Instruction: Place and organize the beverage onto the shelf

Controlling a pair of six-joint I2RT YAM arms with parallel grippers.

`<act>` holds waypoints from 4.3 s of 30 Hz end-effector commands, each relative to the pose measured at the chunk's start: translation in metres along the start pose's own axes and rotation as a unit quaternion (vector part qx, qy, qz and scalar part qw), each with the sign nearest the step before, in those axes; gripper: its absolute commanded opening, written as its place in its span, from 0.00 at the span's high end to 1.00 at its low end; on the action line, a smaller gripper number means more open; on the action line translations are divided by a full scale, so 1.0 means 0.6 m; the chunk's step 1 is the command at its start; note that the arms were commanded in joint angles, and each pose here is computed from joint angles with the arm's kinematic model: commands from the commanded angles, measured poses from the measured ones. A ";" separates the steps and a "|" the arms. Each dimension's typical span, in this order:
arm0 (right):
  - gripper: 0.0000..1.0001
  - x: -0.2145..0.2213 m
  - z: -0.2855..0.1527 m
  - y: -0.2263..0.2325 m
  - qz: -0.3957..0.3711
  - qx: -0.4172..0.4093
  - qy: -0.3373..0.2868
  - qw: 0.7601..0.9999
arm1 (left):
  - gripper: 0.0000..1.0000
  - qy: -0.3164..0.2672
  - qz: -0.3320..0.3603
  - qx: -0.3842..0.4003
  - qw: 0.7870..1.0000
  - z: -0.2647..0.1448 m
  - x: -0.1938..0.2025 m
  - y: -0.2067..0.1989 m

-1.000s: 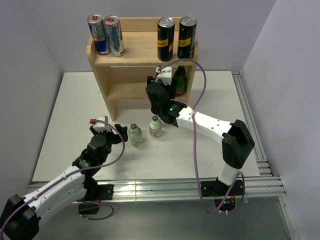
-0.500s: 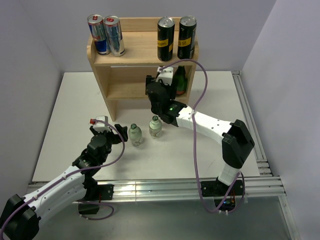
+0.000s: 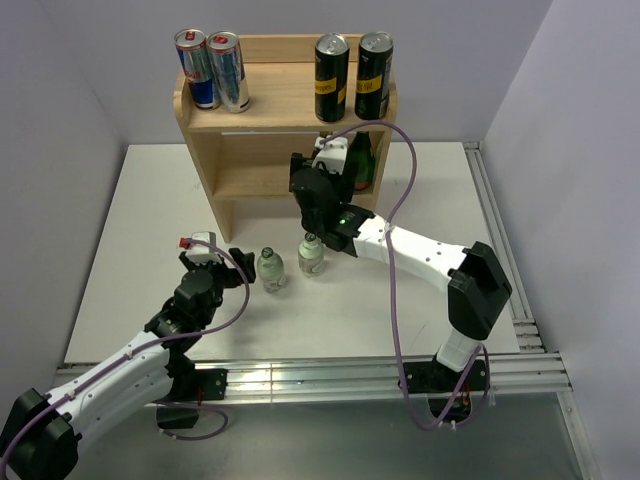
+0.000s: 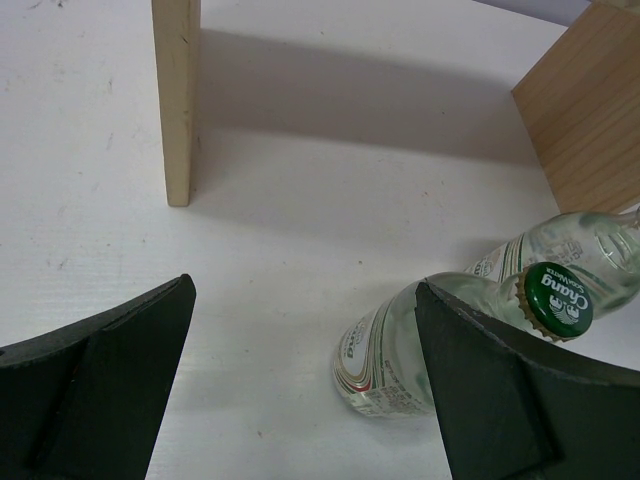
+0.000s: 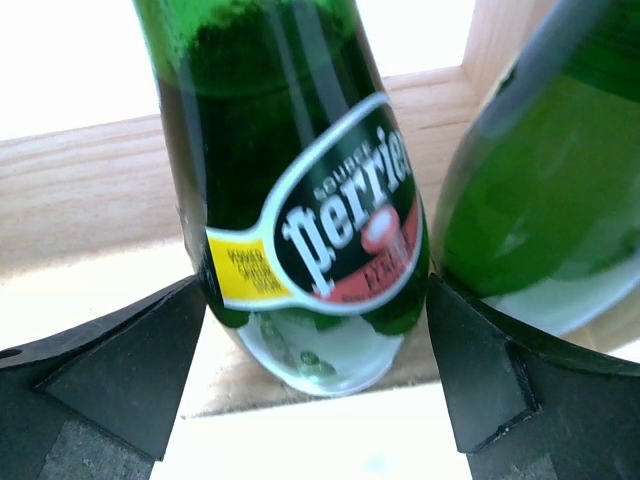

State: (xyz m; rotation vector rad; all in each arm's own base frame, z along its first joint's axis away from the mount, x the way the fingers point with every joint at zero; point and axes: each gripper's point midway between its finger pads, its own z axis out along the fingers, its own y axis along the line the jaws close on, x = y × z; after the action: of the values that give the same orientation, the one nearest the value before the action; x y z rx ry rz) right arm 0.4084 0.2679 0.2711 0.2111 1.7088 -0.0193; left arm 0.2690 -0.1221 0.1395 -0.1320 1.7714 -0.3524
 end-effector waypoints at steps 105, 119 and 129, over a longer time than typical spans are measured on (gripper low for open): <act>0.00 0.291 -0.385 -0.245 0.068 -0.029 0.114 0.991 | 0.29 -0.030 0.067 -0.051 0.996 0.093 0.152 -0.125; 0.00 0.295 -0.385 -0.251 0.067 -0.025 0.117 0.990 | 1.00 -0.003 0.119 -0.066 0.991 0.095 0.092 -0.138; 0.00 0.295 -0.390 -0.245 0.082 -0.038 0.119 0.989 | 1.00 -0.040 0.078 -0.064 0.994 0.070 -0.096 -0.155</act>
State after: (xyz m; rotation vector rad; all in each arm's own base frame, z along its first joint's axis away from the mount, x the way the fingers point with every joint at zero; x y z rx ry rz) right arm 0.1317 0.1682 0.1099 0.1347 1.9611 0.0366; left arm 0.2964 -0.2079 0.1436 0.0156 1.8236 -0.0508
